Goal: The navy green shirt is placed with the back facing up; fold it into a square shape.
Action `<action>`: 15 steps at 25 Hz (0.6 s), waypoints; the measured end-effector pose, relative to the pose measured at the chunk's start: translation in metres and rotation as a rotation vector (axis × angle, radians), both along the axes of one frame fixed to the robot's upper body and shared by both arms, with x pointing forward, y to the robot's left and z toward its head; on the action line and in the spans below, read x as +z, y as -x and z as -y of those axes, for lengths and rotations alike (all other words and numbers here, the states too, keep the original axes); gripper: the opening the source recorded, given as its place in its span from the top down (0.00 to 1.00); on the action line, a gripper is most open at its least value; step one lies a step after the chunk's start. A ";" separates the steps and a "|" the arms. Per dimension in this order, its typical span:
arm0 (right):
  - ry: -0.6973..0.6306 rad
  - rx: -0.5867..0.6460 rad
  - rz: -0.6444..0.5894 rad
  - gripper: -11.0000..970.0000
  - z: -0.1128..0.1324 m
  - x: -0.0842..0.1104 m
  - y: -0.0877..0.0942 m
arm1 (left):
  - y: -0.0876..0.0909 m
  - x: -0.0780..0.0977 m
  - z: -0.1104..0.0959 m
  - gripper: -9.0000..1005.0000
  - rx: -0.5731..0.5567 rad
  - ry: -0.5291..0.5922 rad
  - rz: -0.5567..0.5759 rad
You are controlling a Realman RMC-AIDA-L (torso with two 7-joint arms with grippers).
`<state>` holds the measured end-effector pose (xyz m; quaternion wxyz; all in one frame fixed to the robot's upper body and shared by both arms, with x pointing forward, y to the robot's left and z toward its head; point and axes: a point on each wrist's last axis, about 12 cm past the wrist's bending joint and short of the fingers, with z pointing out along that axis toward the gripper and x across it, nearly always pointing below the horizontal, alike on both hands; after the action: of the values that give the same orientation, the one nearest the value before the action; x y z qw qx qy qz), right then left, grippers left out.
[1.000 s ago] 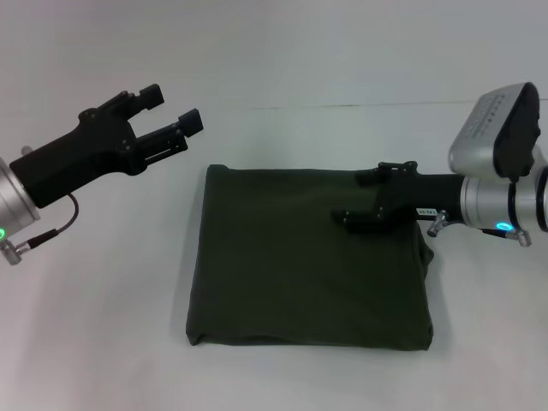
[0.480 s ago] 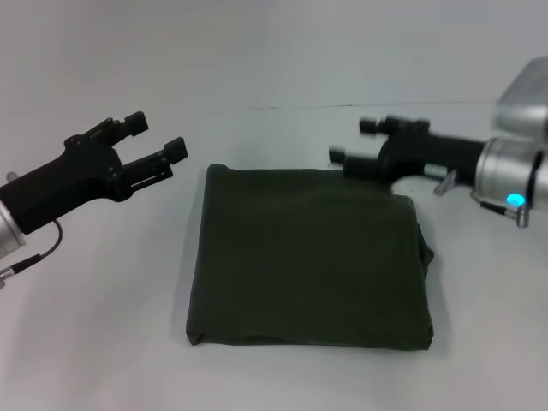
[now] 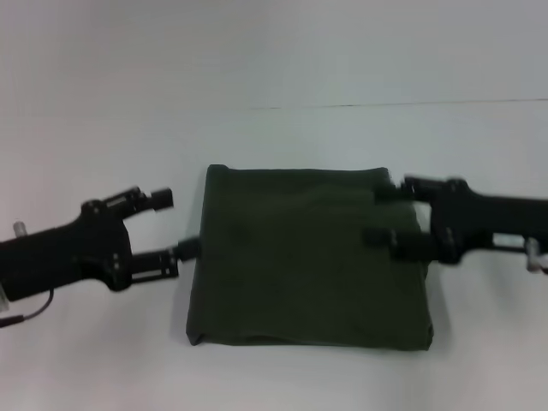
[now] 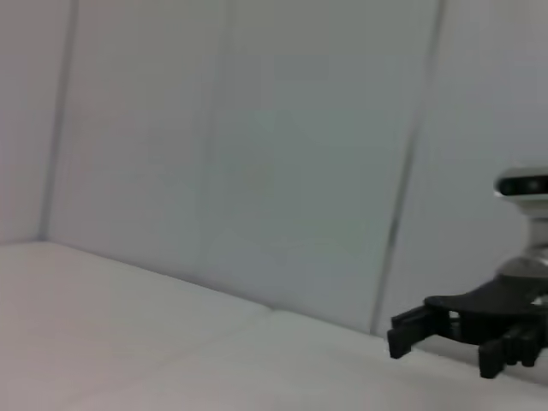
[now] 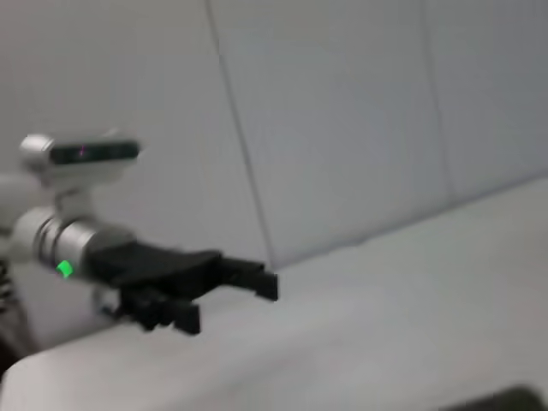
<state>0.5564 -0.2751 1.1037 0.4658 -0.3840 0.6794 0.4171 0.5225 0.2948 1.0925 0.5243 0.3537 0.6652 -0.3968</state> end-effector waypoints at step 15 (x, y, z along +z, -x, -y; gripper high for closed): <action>0.164 0.023 0.028 0.15 0.005 -0.030 0.020 | 0.000 -0.004 0.001 0.12 -0.103 -0.108 -0.002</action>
<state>0.5367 -0.2796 1.0738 0.4374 -0.4343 0.7003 0.3602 0.5226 0.2937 1.0889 0.4826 0.4148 0.6673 -0.3869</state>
